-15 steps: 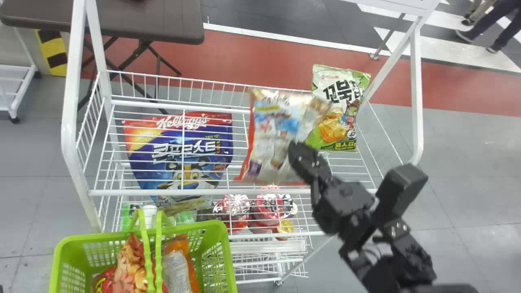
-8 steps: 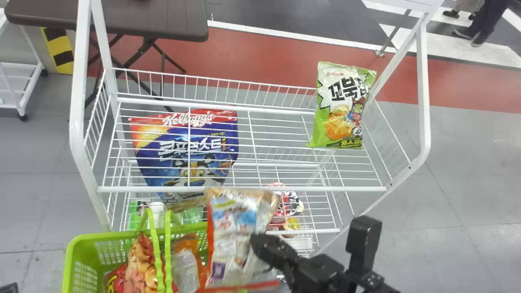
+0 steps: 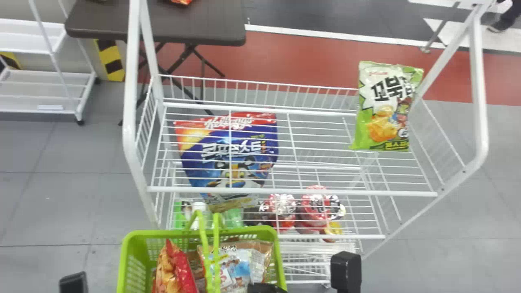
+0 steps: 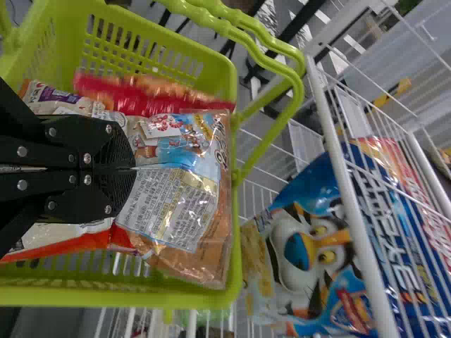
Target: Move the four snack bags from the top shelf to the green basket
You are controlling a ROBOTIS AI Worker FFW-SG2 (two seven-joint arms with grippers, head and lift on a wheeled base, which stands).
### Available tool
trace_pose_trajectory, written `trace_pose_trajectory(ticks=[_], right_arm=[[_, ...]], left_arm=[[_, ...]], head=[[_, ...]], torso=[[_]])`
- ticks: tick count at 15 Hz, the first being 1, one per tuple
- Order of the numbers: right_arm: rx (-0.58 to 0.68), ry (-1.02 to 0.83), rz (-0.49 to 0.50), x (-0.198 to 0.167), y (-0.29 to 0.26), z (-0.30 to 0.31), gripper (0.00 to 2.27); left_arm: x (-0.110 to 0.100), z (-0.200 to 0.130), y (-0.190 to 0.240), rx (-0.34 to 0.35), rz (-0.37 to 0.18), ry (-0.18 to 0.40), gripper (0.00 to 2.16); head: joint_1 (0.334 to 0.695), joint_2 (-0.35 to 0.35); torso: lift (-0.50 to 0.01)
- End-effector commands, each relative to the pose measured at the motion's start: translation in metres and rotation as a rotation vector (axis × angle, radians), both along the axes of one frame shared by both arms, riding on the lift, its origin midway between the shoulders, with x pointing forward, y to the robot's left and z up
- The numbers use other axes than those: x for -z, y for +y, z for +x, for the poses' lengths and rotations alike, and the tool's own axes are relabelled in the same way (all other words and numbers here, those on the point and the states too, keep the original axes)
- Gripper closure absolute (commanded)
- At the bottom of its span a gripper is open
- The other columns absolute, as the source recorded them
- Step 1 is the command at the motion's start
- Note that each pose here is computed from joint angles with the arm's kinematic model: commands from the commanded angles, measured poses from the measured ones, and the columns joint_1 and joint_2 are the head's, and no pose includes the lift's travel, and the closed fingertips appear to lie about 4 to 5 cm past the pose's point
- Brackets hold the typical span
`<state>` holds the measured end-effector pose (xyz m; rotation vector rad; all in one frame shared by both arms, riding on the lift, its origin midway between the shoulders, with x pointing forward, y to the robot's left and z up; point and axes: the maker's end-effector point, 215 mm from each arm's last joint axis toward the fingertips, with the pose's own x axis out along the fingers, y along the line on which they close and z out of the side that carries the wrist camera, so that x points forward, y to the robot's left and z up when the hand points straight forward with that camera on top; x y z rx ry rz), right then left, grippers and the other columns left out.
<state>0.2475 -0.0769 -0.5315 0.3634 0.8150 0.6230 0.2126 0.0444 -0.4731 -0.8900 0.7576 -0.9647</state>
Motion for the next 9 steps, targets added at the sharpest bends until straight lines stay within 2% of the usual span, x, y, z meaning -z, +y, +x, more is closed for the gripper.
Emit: trace_pose_trajectory(ticks=[1, 2, 3, 4, 5, 6, 9], right_arm=[[0.017, -0.049, 0.029, -0.011, -0.002, 0.015, 2.14], [0.009, -0.013, 0.012, -0.002, -0.004, 0.013, 2.11], [-0.011, 0.038, -0.023, 0.015, -0.005, 0.006, 1.98], [-0.014, 0.054, -0.044, 0.026, -0.007, 0.003, 1.72], [-0.005, 0.064, -0.058, 0.034, -0.011, 0.003, 0.92], [0.005, 0.062, -0.062, 0.034, -0.017, 0.006, 0.02], [0.042, -0.032, -0.045, 0.004, -0.031, 0.028, 0.03]], left_arm=[[-0.001, 0.000, -0.001, 0.002, 0.000, -0.001, 1.69], [0.000, 0.000, -0.001, 0.002, 0.000, -0.001, 1.69], [0.000, 0.000, -0.001, 0.002, 0.001, 0.002, 1.69], [0.000, 0.000, -0.002, 0.003, 0.000, 0.000, 1.69], [0.000, 0.000, -0.002, 0.003, 0.000, 0.000, 1.69], [0.001, 0.000, -0.002, 0.003, 0.000, 0.002, 1.69], [0.001, 0.001, -0.002, 0.005, 0.005, -0.001, 1.69]], head=[[0.695, -0.097], [0.695, -0.088], [0.695, -0.086], [0.695, -0.091], [0.695, -0.104], [0.695, -0.111], [0.695, -0.138]], torso=[[0.000], [0.000], [0.000], [0.000], [0.000], [0.000], [0.000]])
